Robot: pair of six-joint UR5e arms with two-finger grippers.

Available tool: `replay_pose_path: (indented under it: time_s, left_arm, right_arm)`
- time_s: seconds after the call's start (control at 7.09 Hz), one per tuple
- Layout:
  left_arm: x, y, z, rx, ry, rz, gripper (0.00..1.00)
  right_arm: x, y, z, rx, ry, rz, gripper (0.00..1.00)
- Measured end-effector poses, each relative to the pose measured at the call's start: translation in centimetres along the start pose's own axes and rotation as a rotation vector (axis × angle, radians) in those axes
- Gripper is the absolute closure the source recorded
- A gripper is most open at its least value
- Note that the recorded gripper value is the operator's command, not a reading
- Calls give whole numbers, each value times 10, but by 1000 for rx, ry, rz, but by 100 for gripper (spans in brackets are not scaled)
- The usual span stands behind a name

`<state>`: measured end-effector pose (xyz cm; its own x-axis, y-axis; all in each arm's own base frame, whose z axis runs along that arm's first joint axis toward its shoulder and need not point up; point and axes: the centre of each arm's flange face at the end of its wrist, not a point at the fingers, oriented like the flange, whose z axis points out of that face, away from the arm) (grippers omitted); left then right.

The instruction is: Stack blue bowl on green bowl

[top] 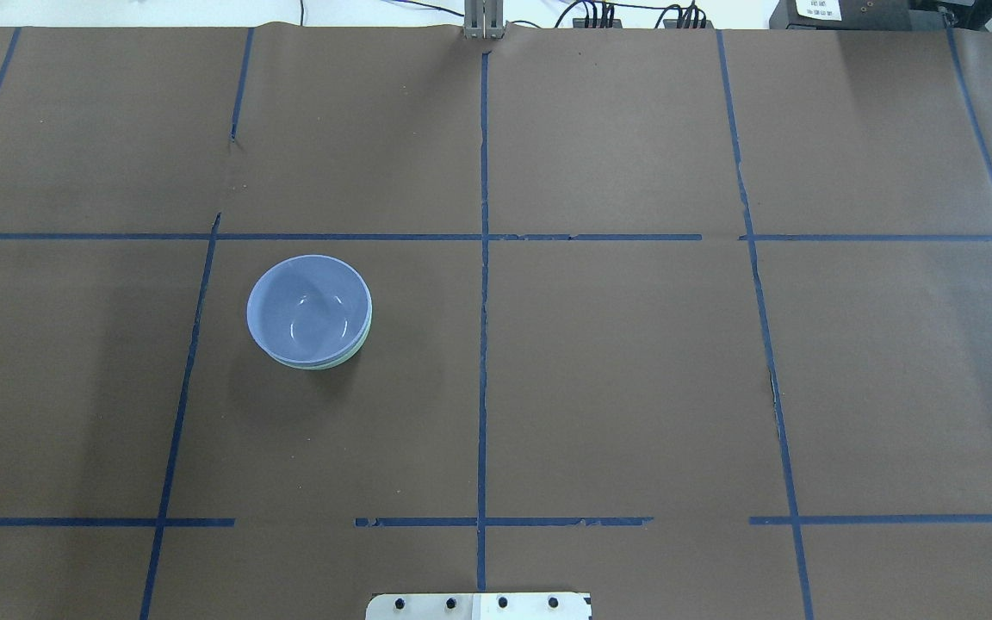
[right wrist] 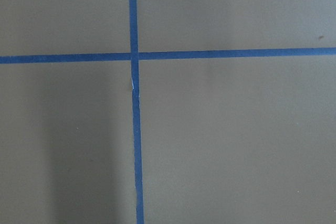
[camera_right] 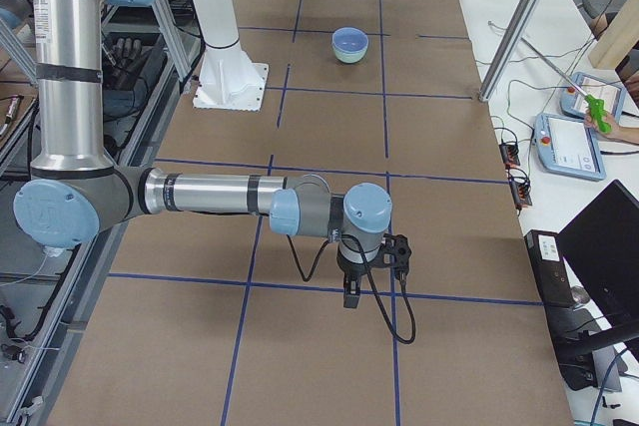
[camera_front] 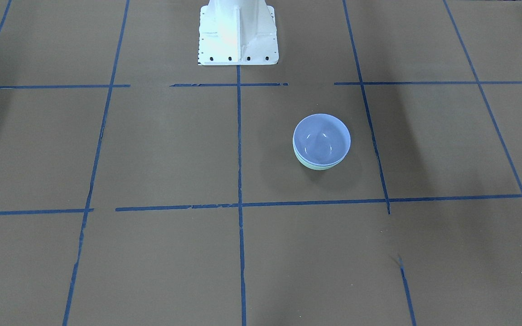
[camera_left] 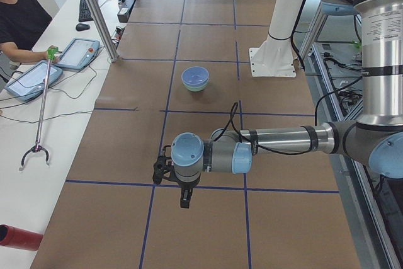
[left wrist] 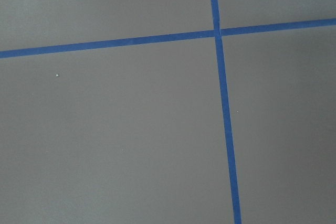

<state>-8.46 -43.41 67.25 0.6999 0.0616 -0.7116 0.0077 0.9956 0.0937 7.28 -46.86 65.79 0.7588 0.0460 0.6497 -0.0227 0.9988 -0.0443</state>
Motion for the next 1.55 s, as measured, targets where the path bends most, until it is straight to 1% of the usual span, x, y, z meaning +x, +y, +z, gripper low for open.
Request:
replay_pose_path:
  time_s: [0.28,0.42,0.85,1.55]
  left_arm:
    - [9,-6,-11,20,-27,-27,0]
    - [9,-6,-12,20,-33,-33,0]
    - [7,-4,-9,12,-36,-46,0]
    - [9,-6,-10,16,-26,-42,0]
  right_arm:
    - [0,0,0,0,0,0,0]
    - [0,0,0,0,0,0,0]
    - [0,0,0,0,0,0,0]
    - [0,0,0,0,0,0,0]
